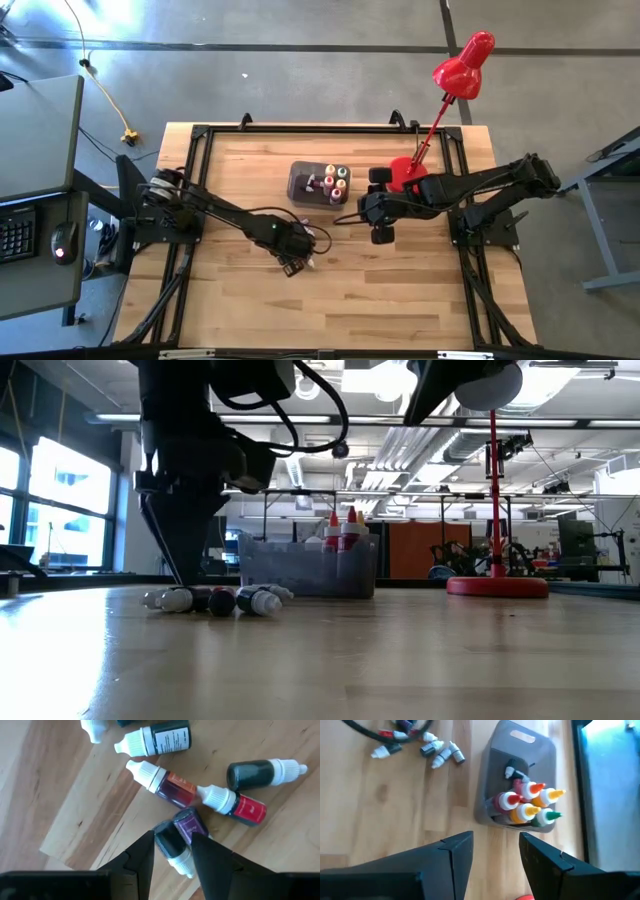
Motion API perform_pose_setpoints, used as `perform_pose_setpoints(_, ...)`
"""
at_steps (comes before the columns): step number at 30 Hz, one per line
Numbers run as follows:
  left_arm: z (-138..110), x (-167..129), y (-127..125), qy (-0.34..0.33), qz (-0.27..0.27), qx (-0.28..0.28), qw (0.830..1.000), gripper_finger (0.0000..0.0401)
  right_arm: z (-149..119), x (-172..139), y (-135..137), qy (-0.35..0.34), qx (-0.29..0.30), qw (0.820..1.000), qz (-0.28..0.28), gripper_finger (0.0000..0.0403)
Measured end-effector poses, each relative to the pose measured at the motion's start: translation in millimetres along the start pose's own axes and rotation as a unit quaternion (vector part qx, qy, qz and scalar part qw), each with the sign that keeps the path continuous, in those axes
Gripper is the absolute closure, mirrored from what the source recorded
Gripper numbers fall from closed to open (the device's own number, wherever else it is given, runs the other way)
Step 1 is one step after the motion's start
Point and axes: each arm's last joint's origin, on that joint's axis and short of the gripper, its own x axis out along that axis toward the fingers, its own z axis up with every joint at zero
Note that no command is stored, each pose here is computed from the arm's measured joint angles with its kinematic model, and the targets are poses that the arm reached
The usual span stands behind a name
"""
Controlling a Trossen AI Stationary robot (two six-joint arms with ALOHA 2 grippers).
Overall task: Pick & Place food coloring
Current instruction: Put the small black food coloring bottle into the black bin
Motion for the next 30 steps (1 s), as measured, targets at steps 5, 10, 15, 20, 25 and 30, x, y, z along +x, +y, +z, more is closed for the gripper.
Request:
perform_pose_setpoints(5, -0.7, 9.1, -1.2, 0.014, 0.007, -0.006, 1.000, 0.0274, 1.9, -0.2, 3.1, -0.010, 0.022, 0.998, 0.054, 0.0249)
perform_pose_setpoints(10, -1.3, 19.8, -3.6, 0.035, 0.008, -0.003, 0.999, 0.0275, 3.9, -0.4, 4.2, -0.020, 0.025, 0.997, 0.074, 0.0249)
perform_pose_setpoints(15, -4.5, 25.3, -6.4, 0.041, 0.013, 0.032, 0.999, 0.0275, 4.7, 1.4, 4.7, -0.021, 0.025, 0.997, 0.072, 0.0249)
perform_pose_setpoints(20, -5.2, 21.7, -6.9, 0.032, 0.013, 0.054, 0.998, 0.0275, 5.2, 1.8, 4.9, -0.022, 0.026, 0.997, 0.072, 0.0249)
perform_pose_setpoints(25, -5.2, 21.0, -6.0, 0.038, 0.010, 0.066, 0.997, 0.0275, 6.1, 1.8, 4.7, -0.026, 0.027, 0.997, 0.070, 0.0249)
perform_pose_setpoints(30, -4.2, 19.7, -6.7, 0.037, 0.009, 0.081, 0.996, 0.0285, 6.9, 1.8, 4.7, -0.030, 0.028, 0.997, 0.070, 0.0249)
